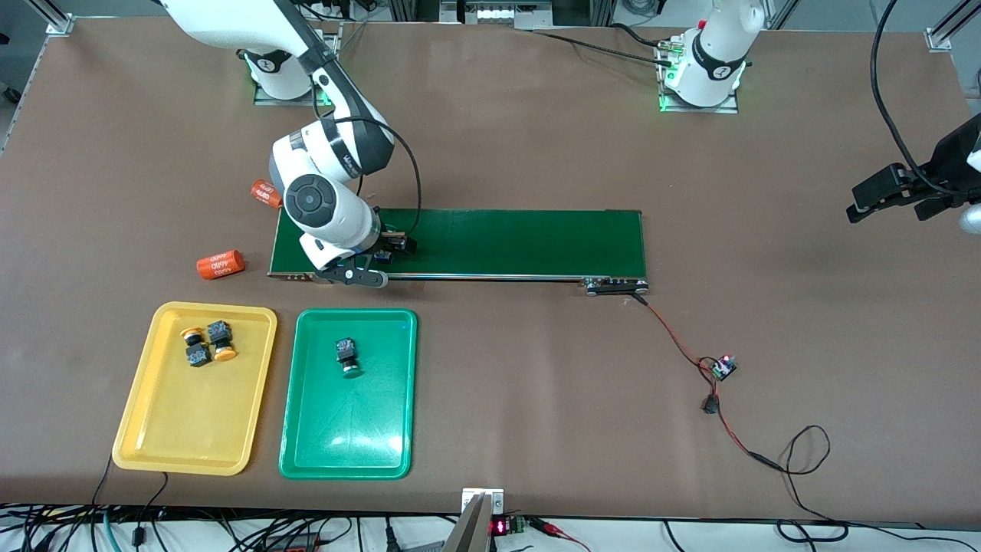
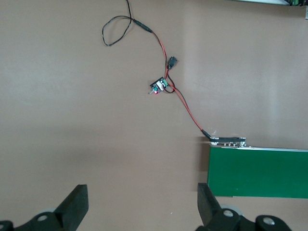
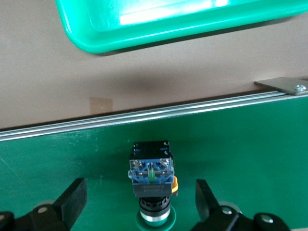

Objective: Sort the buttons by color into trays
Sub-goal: 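Grasp the green button with the right gripper and lift it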

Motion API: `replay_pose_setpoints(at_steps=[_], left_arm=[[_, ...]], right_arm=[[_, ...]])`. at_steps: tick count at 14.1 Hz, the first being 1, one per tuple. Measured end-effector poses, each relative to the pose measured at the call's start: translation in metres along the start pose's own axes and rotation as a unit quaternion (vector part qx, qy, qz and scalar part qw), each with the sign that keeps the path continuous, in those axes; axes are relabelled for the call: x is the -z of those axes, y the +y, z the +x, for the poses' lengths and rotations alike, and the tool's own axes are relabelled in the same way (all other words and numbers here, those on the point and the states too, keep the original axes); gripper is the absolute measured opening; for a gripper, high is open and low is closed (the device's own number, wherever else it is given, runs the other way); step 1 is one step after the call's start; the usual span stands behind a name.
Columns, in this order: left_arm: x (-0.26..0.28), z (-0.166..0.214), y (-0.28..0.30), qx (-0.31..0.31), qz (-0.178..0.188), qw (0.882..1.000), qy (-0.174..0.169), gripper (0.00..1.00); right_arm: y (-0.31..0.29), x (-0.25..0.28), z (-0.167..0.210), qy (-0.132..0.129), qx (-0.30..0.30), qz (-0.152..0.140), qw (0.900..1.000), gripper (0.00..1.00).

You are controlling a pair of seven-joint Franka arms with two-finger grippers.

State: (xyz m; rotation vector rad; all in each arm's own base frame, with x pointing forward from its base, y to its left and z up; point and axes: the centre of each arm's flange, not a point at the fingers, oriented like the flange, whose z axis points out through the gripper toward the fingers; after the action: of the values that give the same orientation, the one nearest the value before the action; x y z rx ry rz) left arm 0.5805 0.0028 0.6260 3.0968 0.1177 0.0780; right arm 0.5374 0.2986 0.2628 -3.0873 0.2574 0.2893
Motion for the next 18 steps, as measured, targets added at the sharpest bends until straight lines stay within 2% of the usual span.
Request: replay_pose_setpoints(at_steps=[7, 8, 9, 10, 12, 14, 18], left_arm=[[0.0, -0.015, 0.007, -0.007, 0.001, 1.0, 0.002, 1.0], [0.0, -0.015, 0.008, -0.007, 0.001, 1.0, 0.002, 1.0], [0.0, -0.015, 0.007, -0.007, 0.001, 1.0, 0.002, 1.0], [0.0, -0.015, 0.007, -0.007, 0.001, 1.0, 0.002, 1.0], [0.0, -0.015, 0.007, -0.006, 0.001, 1.0, 0.001, 1.0], [-0.001, -0.014, 0.005, -0.005, 0.001, 1.0, 0.001, 1.0], [0.0, -0.014, 0.004, -0.003, 0.001, 1.0, 0.004, 1.0]], right_arm=[[0.019, -0.013, 0.006, -0.004, 0.012, -0.008, 1.0, 0.97], [0.019, -0.013, 0.006, -0.003, 0.012, -0.008, 1.0, 0.87], [0.019, -0.013, 0.006, -0.003, 0.013, -0.008, 1.0, 0.87], [0.019, -0.013, 0.006, -0.003, 0.014, -0.007, 1.0, 0.82], [0.021, -0.013, 0.007, -0.003, 0.015, -0.008, 1.0, 0.57], [0.024, -0.013, 0.009, -0.003, 0.017, -0.008, 1.0, 0.41], [0.035, -0.009, 0.016, -0.002, 0.024, -0.009, 1.0, 0.41]])
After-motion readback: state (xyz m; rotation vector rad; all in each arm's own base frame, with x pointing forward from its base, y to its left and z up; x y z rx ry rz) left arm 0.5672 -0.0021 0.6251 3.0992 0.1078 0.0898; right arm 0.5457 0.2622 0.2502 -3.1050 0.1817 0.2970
